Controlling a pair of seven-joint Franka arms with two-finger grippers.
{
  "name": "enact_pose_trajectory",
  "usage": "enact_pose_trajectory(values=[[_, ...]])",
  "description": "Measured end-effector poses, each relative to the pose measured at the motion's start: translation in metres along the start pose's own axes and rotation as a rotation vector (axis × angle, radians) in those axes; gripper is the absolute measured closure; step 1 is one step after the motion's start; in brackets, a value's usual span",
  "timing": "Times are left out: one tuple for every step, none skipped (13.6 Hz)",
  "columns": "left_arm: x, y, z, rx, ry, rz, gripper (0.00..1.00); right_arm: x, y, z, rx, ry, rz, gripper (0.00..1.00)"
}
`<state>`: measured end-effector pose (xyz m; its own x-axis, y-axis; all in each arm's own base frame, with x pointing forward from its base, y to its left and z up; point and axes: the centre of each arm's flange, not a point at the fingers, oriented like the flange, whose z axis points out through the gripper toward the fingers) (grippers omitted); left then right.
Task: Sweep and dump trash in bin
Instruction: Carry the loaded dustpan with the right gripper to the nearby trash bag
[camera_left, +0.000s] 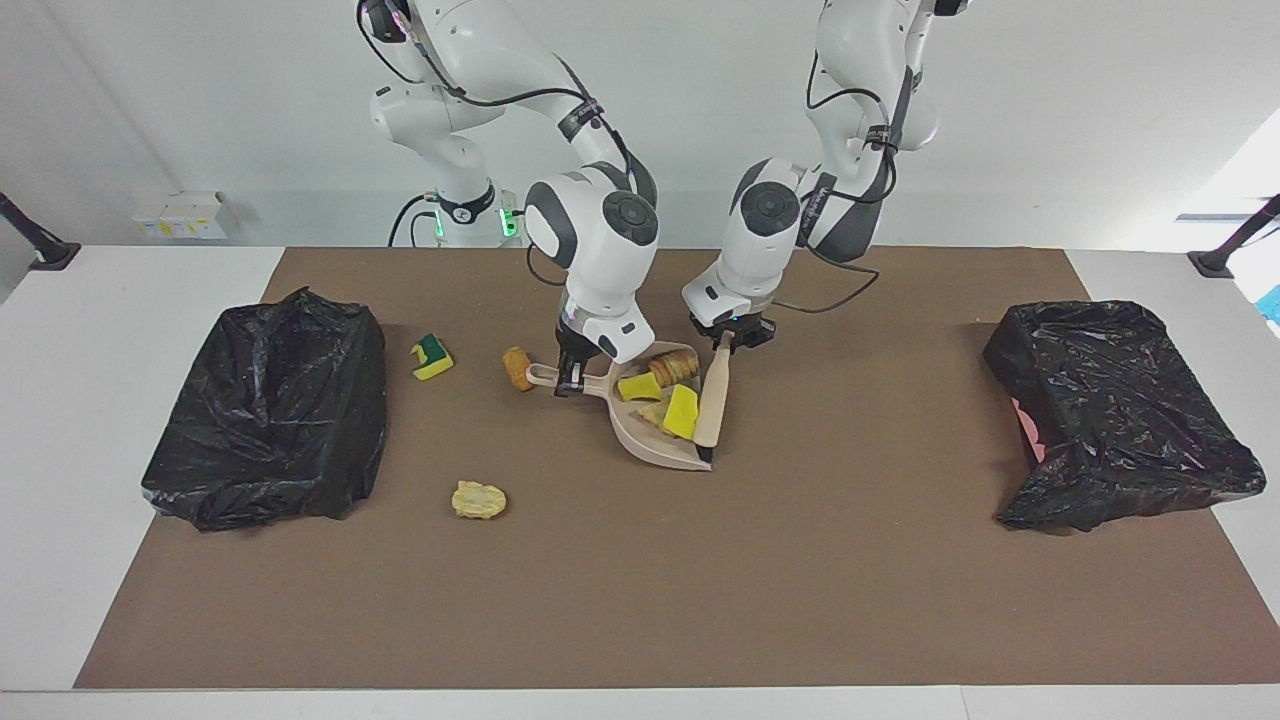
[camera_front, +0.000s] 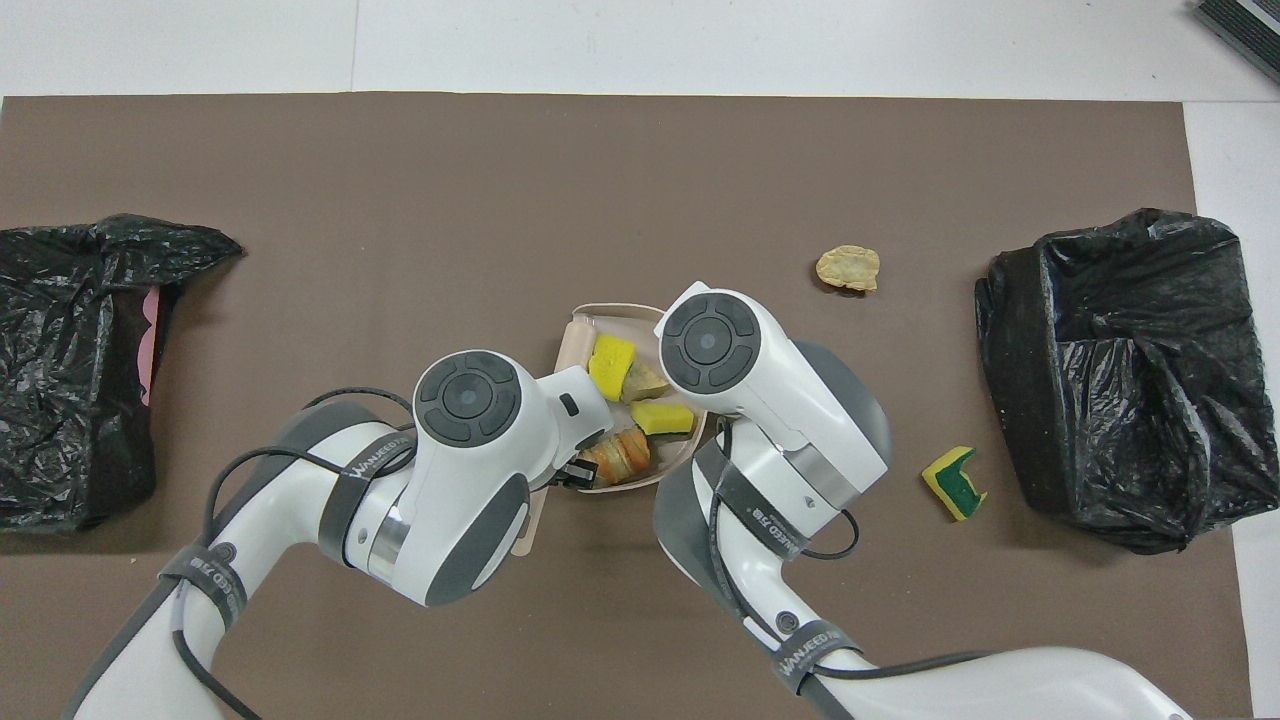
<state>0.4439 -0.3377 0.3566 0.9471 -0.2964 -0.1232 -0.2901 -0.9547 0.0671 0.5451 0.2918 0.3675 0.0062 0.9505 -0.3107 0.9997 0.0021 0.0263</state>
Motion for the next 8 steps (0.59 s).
enact_pose_trajectory(values=[[0.001,-0.003,-0.001,-0.001,0.001,-0.02,0.74,0.0,0.0,0.0,0.0,0.0,0.0,0.68],[0.004,-0.012,-0.001,-0.003,0.0,-0.049,0.74,0.0,0.0,0.0,-0.001,0.001,0.001,0.68],[0.007,-0.026,-0.001,-0.004,-0.001,-0.087,0.74,-0.001,0.001,0.0,-0.001,0.001,0.002,0.68],[0.012,-0.044,-0.001,-0.006,-0.002,-0.125,0.74,-0.002,0.002,0.0,-0.004,0.004,0.004,0.68],[0.015,-0.062,-0.001,-0.009,-0.003,-0.157,0.74,-0.002,0.003,0.0,-0.012,0.011,0.002,0.68],[0.018,-0.079,-0.002,-0.012,-0.004,-0.188,0.74,-0.003,0.005,0.0,-0.022,0.021,0.001,0.68],[0.021,-0.093,-0.002,-0.014,-0.004,-0.214,0.74,-0.004,0.007,0.0,-0.029,0.027,0.004,0.68],[0.023,-0.107,-0.003,-0.014,-0.002,-0.236,0.74,-0.006,0.009,0.001,-0.035,0.033,0.008,0.68]])
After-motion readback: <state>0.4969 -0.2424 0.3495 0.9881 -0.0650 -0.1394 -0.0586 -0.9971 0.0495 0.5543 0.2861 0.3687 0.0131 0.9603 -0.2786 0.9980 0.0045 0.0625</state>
